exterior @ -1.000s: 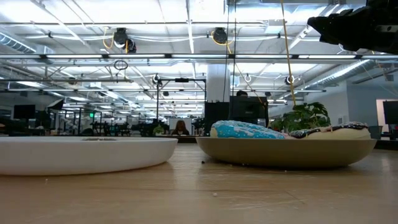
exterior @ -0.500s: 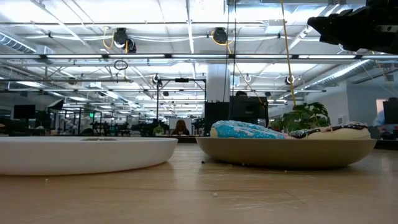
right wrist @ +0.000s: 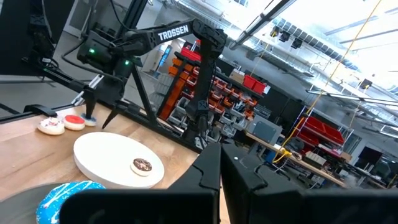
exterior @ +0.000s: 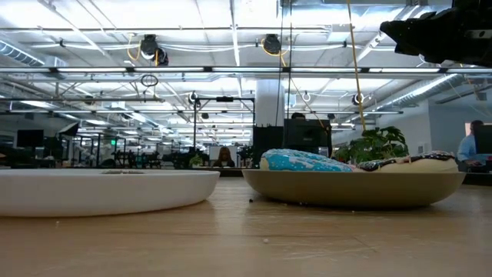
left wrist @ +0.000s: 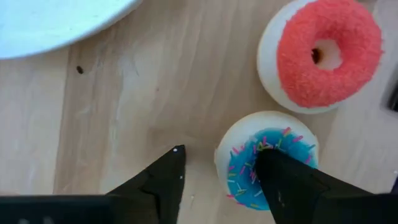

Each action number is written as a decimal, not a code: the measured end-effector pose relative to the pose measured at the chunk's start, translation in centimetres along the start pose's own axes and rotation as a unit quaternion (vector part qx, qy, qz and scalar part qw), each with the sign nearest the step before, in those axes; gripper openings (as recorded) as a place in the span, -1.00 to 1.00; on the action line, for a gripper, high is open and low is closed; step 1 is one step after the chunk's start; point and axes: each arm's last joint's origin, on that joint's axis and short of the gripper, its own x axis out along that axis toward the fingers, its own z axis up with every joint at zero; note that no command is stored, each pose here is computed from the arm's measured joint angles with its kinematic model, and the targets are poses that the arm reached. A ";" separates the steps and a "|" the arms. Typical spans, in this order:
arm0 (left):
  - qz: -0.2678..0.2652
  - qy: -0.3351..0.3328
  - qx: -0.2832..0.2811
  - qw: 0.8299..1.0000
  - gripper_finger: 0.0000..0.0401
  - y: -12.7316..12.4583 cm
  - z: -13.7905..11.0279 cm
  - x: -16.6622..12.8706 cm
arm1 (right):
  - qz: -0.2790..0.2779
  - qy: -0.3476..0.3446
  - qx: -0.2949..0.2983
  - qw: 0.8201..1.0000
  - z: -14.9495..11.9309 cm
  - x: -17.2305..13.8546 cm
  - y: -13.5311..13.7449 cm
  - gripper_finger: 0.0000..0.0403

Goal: Pick & Place donuts
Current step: Put the small blue donut on the white plate

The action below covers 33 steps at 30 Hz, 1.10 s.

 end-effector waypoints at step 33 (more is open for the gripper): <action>-0.008 -0.082 -0.004 0.997 -0.96 5.7 5.9 -7.2 | -0.001 0.000 0.022 1.000 0.0 0.0 0.0 -1.00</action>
